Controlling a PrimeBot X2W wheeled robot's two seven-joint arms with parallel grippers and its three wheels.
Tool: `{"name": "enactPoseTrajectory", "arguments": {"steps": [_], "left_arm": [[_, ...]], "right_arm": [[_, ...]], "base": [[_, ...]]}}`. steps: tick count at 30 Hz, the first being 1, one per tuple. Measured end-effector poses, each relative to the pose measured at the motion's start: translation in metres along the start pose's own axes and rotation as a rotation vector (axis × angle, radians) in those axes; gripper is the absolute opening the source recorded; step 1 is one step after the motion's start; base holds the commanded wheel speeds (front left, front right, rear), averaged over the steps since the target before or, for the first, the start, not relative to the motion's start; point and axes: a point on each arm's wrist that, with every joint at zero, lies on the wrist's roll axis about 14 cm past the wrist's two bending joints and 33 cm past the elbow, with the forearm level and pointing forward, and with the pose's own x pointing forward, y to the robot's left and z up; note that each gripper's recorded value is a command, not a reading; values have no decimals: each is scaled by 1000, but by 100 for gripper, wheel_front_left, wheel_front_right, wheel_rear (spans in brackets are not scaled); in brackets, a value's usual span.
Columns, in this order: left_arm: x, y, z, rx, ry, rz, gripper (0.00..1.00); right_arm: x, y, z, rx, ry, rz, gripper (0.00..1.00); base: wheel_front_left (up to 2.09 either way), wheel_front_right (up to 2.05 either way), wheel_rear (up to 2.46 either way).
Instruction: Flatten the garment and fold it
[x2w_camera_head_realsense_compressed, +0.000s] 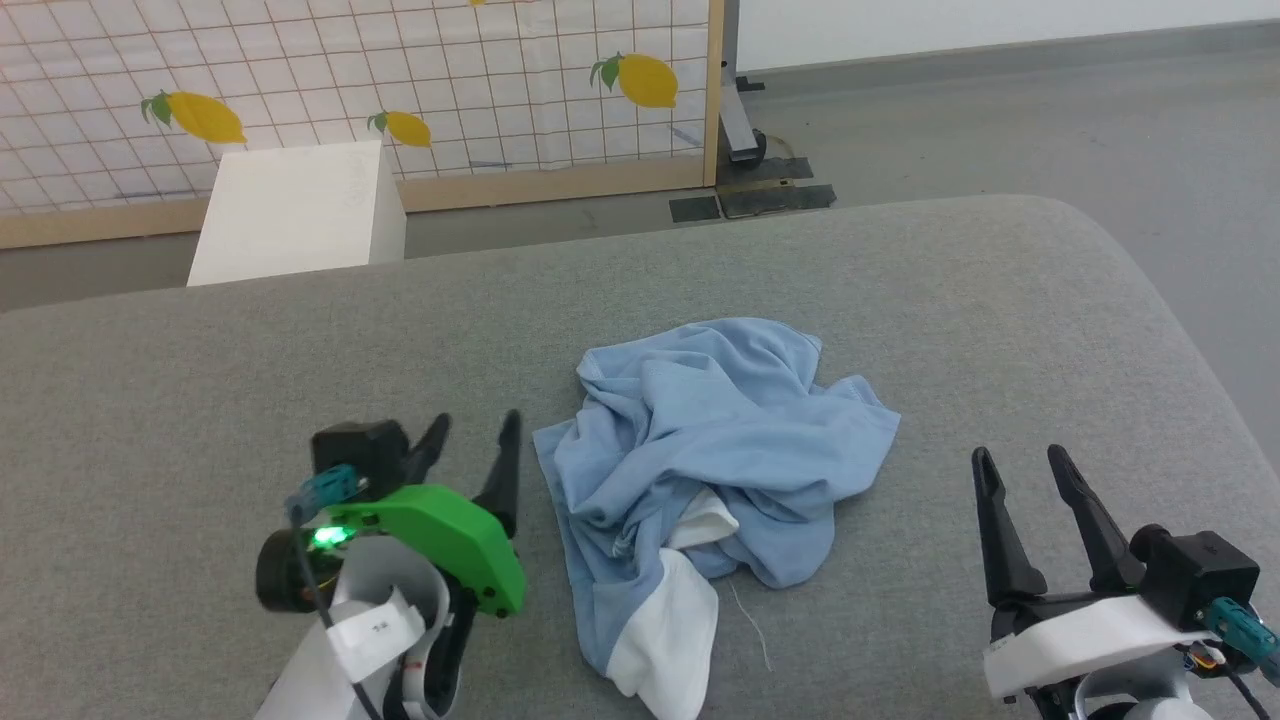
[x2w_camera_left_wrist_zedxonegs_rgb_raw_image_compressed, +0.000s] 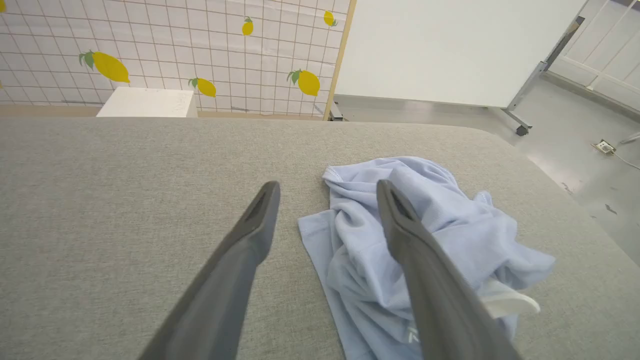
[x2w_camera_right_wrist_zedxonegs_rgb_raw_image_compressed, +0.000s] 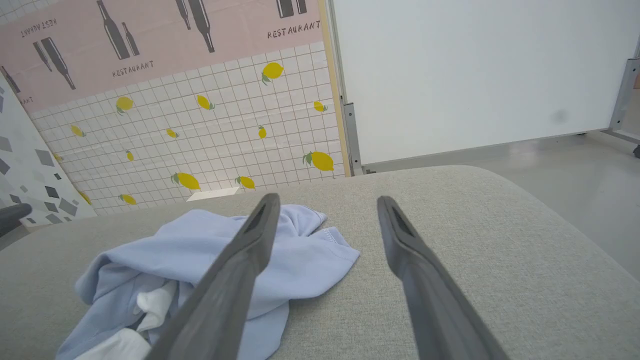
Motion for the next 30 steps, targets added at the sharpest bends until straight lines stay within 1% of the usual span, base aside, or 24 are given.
{"name": "enactPoseTrajectory", "arguments": {"steps": [2,4,7,11,16,20,21,24,27,28,29,30], "left_arm": [[-1,9,2,-1,-24,34,100],[2,13,-5,3,-10,49,100],[10,18,-26,10,62,61,100],[39,18,-40,29,156,60,100],[69,22,-70,75,342,73,100],[82,23,-97,118,487,75,100],[85,23,-102,122,511,73,100],[84,28,-128,165,646,77,100],[86,27,-139,188,725,63,100],[87,25,-141,196,745,49,89],[87,23,-141,198,761,34,30],[87,21,-141,194,768,19,0]], "right_arm": [[1,1,-1,-3,3,4,100],[2,3,-2,-4,10,8,100],[3,2,-5,-6,19,3,100],[5,-3,-9,-10,34,-14,100],[6,-16,-14,0,41,-57,100],[2,-30,-21,4,57,-104,100],[1,-33,-22,1,61,-114,100],[-3,-42,-26,1,71,-146,100],[-6,-48,-29,-4,81,-168,100],[-7,-50,-31,-6,86,-174,100],[-7,-51,-33,-6,90,-178,100],[-7,-51,-33,-6,92,-178,100]], "base": [[0,0,0],[0,0,0],[0,0,0],[0,0,0],[0,0,0],[0,0,0],[0,0,0],[0,0,0],[0,0,0],[0,0,0],[0,0,0],[0,0,0]]}}
